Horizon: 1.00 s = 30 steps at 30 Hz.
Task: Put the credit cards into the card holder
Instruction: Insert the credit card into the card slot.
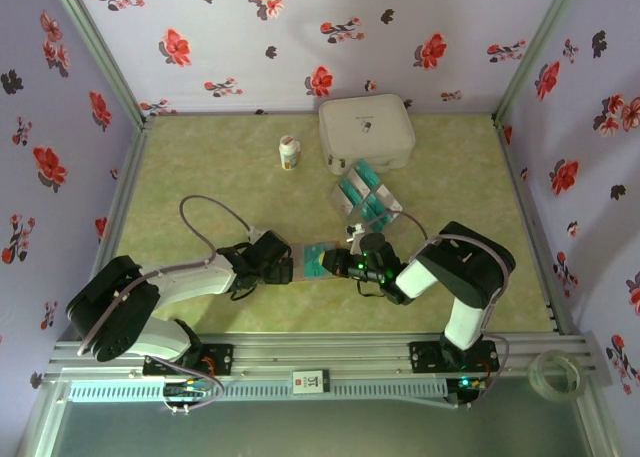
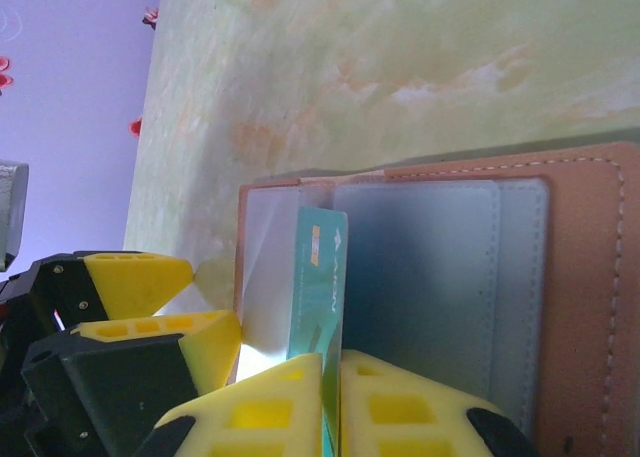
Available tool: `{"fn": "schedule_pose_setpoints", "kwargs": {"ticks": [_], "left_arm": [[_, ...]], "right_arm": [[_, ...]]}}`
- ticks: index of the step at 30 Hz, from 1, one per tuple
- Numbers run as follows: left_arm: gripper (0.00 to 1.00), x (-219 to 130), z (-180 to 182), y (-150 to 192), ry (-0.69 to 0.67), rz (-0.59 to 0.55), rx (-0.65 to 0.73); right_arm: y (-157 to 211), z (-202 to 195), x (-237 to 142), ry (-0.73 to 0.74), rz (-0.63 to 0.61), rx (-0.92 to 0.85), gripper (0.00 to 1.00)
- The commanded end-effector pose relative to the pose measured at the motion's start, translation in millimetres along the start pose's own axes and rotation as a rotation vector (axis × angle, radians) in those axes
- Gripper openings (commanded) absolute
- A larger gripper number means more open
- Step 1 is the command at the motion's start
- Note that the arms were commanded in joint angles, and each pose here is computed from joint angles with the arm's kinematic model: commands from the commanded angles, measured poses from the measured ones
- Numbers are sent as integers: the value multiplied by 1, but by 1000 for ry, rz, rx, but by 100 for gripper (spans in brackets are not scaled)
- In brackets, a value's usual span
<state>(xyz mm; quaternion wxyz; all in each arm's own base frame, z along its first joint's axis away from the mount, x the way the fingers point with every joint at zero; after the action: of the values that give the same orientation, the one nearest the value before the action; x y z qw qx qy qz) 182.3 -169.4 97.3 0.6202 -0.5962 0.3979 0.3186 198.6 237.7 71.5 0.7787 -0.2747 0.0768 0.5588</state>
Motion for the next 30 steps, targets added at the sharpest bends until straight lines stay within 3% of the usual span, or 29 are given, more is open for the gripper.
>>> {"fn": "schedule_pose_setpoints", "kwargs": {"ticks": [1, 30], "left_arm": [[100, 7, 9, 10, -53, 23, 17], [100, 8, 10, 12, -52, 27, 14]], "right_arm": [[11, -15, 1, 52, 55, 34, 9], [-1, -17, 5, 16, 41, 72, 10]]}}
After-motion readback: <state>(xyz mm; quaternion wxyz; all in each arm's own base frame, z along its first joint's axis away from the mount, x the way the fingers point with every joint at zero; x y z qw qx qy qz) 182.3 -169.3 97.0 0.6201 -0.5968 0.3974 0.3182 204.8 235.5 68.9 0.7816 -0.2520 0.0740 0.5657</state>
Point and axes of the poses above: each hand's point on the last joint's axis, 136 mm out from that joint toward the fingers, its own x axis out along the fingers, its own z axis along the line the jaws close on, y = z × x, the point moved 9 cm from there along -x, back along the fingers, and after that the axes turned 2 degrees about x, right-handed, at the moved point
